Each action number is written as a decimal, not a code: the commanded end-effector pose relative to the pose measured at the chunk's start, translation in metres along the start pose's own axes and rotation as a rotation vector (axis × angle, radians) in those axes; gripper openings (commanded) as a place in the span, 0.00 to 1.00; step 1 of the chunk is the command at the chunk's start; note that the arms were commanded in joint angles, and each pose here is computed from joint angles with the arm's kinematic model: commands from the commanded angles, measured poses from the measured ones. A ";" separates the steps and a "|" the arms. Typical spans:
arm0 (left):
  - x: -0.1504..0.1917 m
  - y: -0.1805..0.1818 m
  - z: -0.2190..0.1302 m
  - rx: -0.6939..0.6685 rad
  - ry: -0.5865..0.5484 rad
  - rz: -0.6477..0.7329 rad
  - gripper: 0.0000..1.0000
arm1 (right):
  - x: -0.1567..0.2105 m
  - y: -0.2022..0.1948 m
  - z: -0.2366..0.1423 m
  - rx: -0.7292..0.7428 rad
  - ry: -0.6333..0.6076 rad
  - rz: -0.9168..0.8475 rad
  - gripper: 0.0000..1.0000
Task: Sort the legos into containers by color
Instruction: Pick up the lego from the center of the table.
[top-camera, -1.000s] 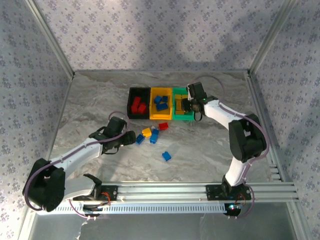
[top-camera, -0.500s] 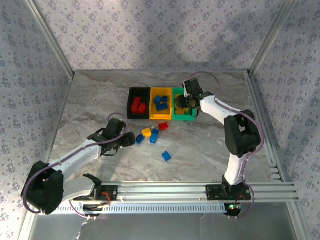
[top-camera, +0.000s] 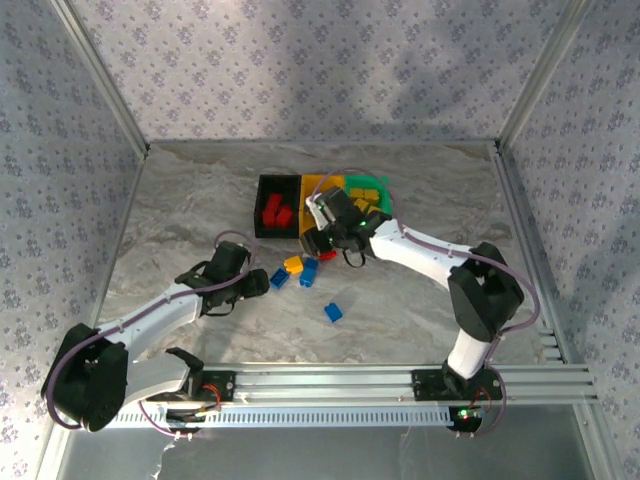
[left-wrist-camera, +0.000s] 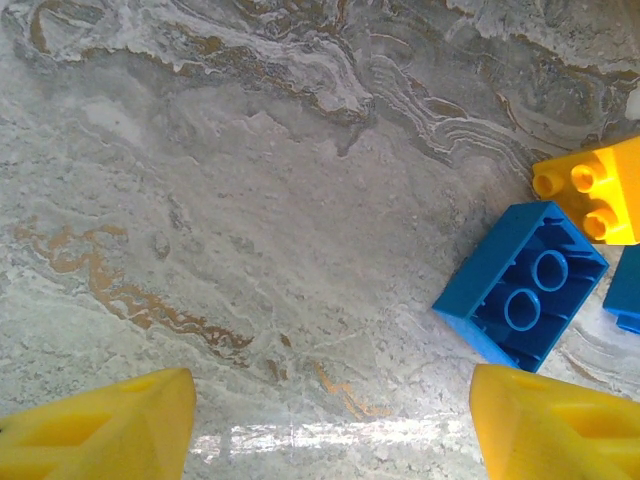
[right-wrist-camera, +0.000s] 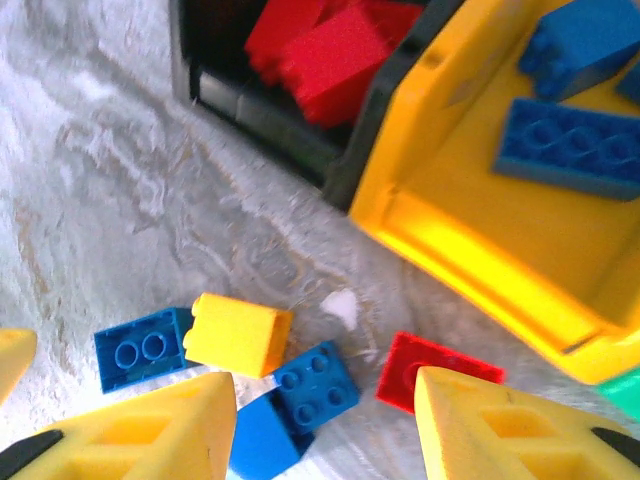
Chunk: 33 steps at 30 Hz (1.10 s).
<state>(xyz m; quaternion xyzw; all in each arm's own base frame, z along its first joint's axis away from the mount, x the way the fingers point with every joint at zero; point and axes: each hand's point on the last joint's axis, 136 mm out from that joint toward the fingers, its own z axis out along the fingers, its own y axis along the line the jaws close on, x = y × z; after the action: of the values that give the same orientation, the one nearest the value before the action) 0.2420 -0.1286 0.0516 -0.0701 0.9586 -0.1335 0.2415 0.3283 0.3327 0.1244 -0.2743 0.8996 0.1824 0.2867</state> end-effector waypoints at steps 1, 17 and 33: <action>-0.006 -0.002 -0.002 0.012 -0.020 -0.023 0.73 | 0.009 0.014 0.018 -0.016 0.050 0.015 0.52; 0.005 0.000 0.001 0.024 0.002 -0.033 0.73 | 0.024 0.038 0.078 0.033 0.173 0.007 0.62; 0.004 0.000 -0.002 0.030 -0.004 -0.035 0.73 | 0.035 0.042 0.082 0.104 0.200 -0.056 0.40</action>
<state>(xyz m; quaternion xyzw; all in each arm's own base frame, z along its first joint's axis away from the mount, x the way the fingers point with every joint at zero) 0.2352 -0.1278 0.0444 -0.0786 0.9581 -0.1423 0.2359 0.3131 0.4013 0.0490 -0.3021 0.9195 0.1240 0.2188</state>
